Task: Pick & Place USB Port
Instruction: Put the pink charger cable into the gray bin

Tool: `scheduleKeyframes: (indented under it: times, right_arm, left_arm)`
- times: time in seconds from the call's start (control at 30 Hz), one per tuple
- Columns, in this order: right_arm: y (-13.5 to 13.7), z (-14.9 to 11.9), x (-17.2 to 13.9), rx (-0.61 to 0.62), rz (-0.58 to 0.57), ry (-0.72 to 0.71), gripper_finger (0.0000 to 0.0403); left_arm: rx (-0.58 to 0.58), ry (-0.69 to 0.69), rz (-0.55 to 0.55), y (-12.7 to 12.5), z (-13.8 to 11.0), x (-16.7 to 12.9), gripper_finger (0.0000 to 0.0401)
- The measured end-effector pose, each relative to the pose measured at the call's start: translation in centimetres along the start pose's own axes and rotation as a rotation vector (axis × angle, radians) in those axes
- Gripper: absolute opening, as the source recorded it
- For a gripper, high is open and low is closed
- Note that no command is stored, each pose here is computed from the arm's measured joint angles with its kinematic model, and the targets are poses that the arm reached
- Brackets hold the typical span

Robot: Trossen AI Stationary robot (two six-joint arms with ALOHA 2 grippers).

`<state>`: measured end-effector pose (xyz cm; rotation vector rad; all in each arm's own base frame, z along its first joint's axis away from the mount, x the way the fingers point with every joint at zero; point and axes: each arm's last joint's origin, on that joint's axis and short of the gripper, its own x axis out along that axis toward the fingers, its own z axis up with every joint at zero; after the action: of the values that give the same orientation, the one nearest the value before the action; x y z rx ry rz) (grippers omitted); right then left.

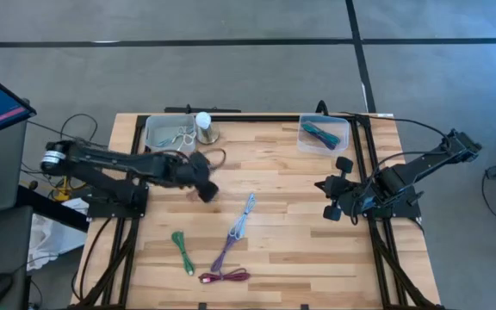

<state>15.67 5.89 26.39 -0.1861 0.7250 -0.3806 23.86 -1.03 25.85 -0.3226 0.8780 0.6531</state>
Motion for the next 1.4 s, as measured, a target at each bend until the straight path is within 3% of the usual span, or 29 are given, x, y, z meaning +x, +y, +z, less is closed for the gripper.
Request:
scheduleKeyframes:
  times: [0.13,0.43,0.6,0.83,1.0,1.17,1.4]
  right_arm:
    - [0.0,0.0,0.0,0.003,0.001,-0.003,0.0]
    - [0.0,0.0,0.0,0.011,0.001,-0.003,0.0]
    - [0.0,0.0,0.0,0.013,0.001,-0.003,0.0]
    - [0.0,0.0,0.0,0.012,0.001,-0.003,0.0]
    - [0.0,0.0,0.0,0.012,0.001,-0.003,0.0]
    - [0.0,0.0,0.0,0.012,0.001,-0.003,0.0]
    - [0.0,0.0,0.0,0.013,0.001,-0.004,0.0]
  left_arm:
    - [0.03,-0.085,0.09,2.1,0.8,-1.3,0.0011]
    - [0.128,-0.168,0.421,6.0,2.4,-1.2,0.0011]
    - [0.136,-0.118,0.542,8.2,2.5,0.0,0.0011]
    - [0.111,0.009,0.679,11.3,-0.1,3.2,0.0011]
    - [0.155,-0.06,0.683,12.4,-1.2,5.1,0.0011]
    - [0.21,-0.194,0.61,13.4,-1.6,5.8,0.0011]
    - [0.222,-0.202,0.678,15.5,-3.0,5.8,0.0011]
